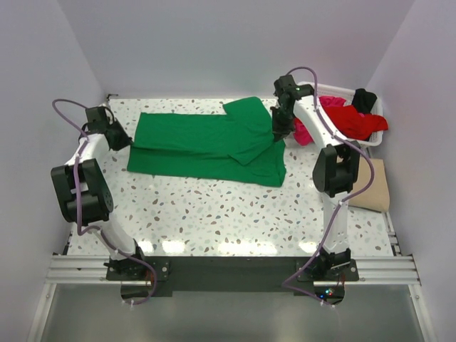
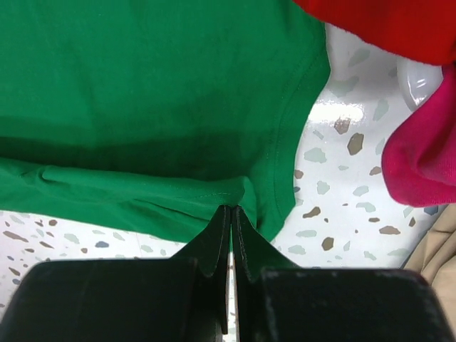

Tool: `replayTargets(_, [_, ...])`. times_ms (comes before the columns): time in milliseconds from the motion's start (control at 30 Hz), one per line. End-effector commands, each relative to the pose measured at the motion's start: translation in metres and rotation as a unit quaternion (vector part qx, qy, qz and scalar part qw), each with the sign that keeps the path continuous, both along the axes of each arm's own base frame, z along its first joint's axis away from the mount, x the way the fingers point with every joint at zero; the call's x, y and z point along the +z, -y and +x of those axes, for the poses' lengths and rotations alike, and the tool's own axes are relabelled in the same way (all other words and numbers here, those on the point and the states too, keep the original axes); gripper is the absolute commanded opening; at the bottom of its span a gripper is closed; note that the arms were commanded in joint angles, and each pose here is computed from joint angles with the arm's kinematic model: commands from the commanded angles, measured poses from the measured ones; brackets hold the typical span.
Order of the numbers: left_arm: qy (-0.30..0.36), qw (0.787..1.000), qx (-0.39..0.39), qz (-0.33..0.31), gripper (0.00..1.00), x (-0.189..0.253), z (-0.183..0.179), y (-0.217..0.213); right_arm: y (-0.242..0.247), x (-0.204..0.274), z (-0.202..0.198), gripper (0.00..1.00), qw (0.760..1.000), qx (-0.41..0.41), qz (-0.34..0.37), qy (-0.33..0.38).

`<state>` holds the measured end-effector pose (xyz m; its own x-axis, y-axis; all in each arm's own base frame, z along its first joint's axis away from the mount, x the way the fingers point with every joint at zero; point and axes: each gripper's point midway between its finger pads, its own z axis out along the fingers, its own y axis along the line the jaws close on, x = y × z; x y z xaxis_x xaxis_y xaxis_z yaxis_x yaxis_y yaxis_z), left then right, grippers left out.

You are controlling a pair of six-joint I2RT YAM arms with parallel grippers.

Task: Fold and stack the t-shirts
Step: Fold the tshirt

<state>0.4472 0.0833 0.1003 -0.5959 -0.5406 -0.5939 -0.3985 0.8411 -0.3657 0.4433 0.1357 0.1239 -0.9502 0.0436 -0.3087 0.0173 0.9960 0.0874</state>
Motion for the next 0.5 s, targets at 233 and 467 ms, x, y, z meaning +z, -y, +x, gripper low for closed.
replayTargets(233, [0.046,0.999,-0.022,0.004,0.53,0.025,0.042,0.011,-0.013,0.018,0.040,0.51,0.998,0.017,0.030,0.045])
replayTargets(467, [0.048,0.996,-0.070,-0.020,0.57,0.019,0.034,0.076,-0.043,0.030,0.023,0.53,0.991,0.044,0.108,0.064])
